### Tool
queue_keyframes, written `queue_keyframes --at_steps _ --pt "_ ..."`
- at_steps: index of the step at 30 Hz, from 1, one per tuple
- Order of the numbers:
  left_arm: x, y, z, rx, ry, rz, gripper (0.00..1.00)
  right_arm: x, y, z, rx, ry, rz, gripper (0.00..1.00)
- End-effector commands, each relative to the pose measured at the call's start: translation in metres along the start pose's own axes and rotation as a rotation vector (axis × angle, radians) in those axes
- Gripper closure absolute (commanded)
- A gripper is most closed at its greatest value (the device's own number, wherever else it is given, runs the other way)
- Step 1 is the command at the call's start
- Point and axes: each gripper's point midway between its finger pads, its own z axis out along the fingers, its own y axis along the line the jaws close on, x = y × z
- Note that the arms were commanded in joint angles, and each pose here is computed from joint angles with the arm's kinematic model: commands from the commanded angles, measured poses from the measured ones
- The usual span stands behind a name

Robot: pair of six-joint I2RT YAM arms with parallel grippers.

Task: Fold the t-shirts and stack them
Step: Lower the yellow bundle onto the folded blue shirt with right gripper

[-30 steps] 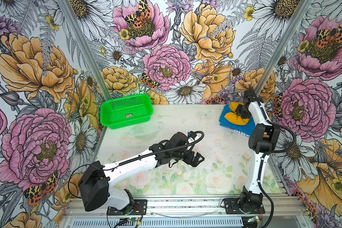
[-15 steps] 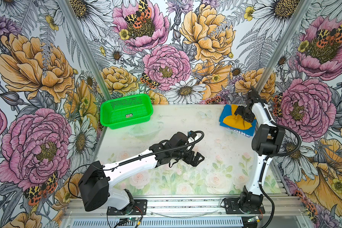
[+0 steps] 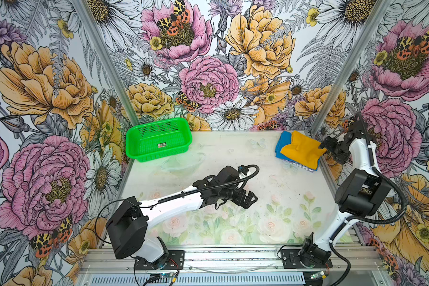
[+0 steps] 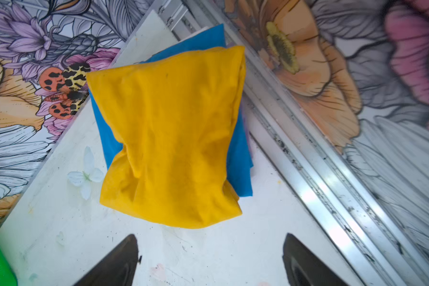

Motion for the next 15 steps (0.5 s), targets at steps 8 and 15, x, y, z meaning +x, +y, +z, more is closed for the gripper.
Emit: queue_keyframes --at_steps 8,15 --pt "-0.013 0.016 -0.010 0.038 -0.065 -0.036 0.01 -0.009 0.094 0.026 -0.127 0.002 -0.184 0.09" --pt "-0.009 0.032 -0.017 0.027 -0.071 -0.064 0.01 -0.026 0.135 0.068 -0.035 -0.024 -0.237 0.16"
